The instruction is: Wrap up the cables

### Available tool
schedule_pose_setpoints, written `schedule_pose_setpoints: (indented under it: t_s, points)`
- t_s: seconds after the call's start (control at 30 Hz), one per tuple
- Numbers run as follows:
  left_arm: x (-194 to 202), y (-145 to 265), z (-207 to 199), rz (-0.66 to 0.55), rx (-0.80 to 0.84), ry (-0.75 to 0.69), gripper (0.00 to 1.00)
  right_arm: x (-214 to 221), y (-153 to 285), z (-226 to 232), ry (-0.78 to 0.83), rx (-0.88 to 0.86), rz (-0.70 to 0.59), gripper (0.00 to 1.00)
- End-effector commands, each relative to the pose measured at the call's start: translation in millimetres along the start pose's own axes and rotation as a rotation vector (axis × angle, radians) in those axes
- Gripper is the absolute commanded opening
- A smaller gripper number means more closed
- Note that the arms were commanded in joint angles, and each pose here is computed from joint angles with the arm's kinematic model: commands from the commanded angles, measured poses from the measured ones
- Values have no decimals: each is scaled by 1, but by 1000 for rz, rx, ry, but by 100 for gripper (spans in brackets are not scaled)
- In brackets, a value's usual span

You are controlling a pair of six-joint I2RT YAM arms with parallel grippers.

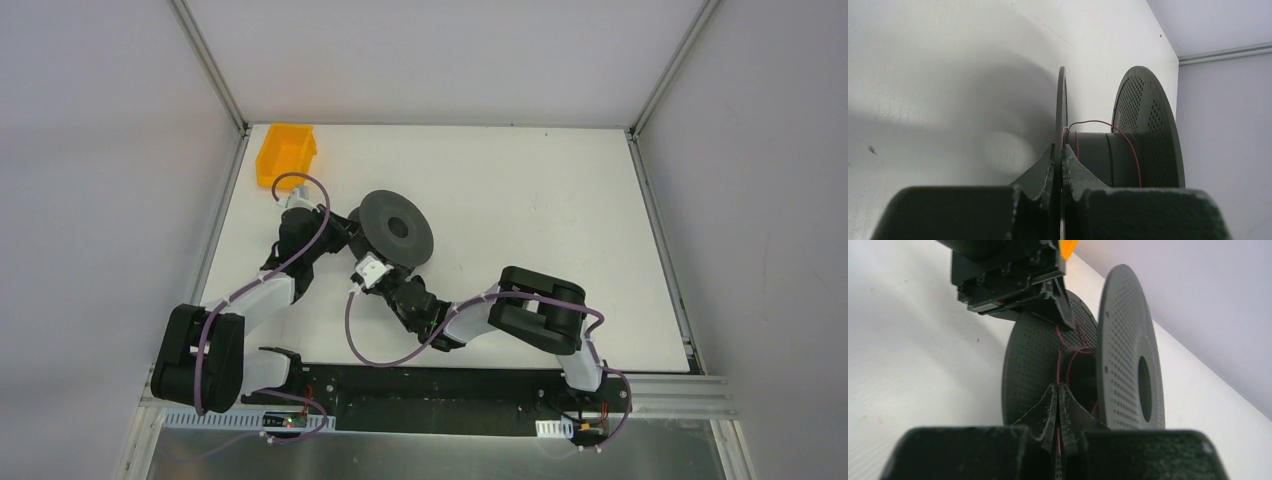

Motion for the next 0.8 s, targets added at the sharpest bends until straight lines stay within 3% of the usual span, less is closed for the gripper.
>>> schedule_pose_setpoints:
  t_s: [0.0, 0.47, 0.77]
  points:
    - [-6, 3, -7, -57, 20, -6, 0, -32, -7, -17, -123, 144, -88, 0]
    - [1, 9, -4, -63, -83, 7, 0, -40, 3, -34, -372, 104, -77, 0]
    - [0, 8, -5, -62, -86, -2, 0, -45, 5, -30, -418, 28, -83, 0]
Point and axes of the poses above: each gripper's point midway between its finger pads, its own y axis back along the fingers, its own z axis along the line the jaws close on, x = y × z, the point moved 6 cm from there along y, back along the fingers, and after that the axes turned 8 degrees about -y, right-handed, at the moved point
